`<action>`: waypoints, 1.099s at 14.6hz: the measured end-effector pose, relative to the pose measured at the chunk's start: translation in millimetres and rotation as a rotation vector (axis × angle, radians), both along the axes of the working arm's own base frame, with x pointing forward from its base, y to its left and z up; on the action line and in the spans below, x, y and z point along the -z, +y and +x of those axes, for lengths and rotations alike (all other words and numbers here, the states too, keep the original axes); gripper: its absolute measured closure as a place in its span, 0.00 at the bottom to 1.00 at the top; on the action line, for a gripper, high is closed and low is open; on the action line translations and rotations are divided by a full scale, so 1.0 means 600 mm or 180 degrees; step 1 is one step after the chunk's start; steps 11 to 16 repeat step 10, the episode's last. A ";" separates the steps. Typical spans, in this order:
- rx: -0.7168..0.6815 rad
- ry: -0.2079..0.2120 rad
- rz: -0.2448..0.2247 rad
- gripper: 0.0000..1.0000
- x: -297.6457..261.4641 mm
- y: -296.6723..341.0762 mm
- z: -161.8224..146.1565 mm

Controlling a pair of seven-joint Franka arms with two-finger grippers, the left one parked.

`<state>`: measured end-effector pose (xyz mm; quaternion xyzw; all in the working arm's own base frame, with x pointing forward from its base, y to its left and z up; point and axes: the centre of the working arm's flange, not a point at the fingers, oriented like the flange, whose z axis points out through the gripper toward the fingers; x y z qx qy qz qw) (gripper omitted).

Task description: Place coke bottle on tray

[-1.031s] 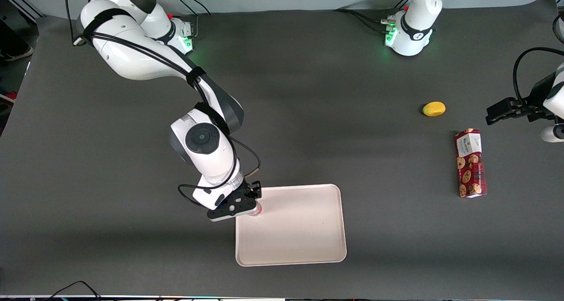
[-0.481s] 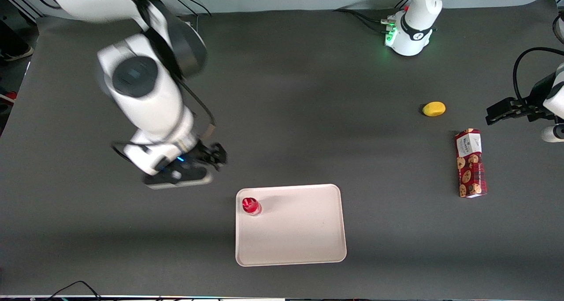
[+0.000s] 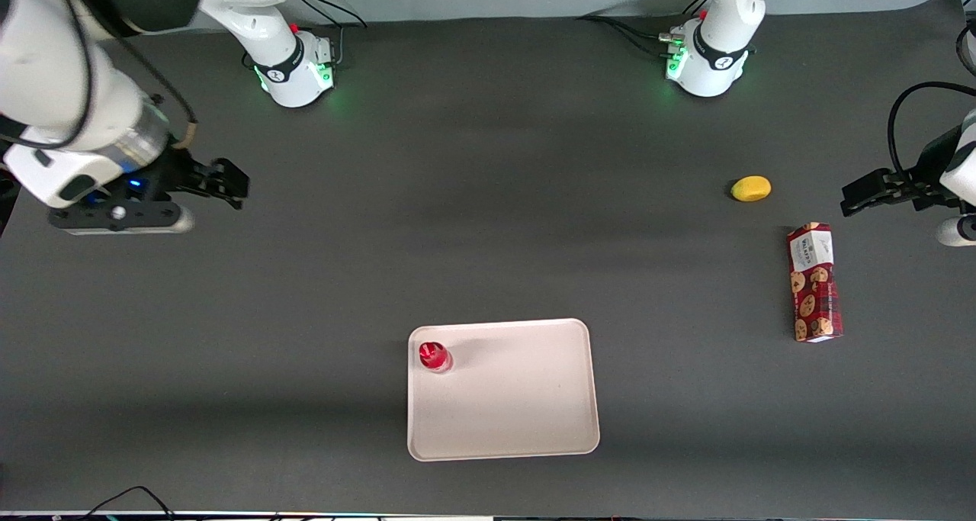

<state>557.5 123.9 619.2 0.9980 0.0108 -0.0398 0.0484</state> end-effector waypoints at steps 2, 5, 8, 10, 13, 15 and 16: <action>0.0049 0.0060 0.0130 0.00 0.008 -0.088 -0.022; 0.0096 -0.0011 0.0160 0.00 0.055 -0.121 -0.048; 0.0111 -0.0059 0.0251 0.00 0.088 -0.116 -0.075; 0.0113 -0.0138 0.0298 0.00 0.076 -0.117 -0.073; 0.0113 -0.0138 0.0298 0.00 0.076 -0.117 -0.073; 0.0113 -0.0138 0.0298 0.00 0.076 -0.117 -0.073; 0.0113 -0.0138 0.0298 0.00 0.076 -0.117 -0.073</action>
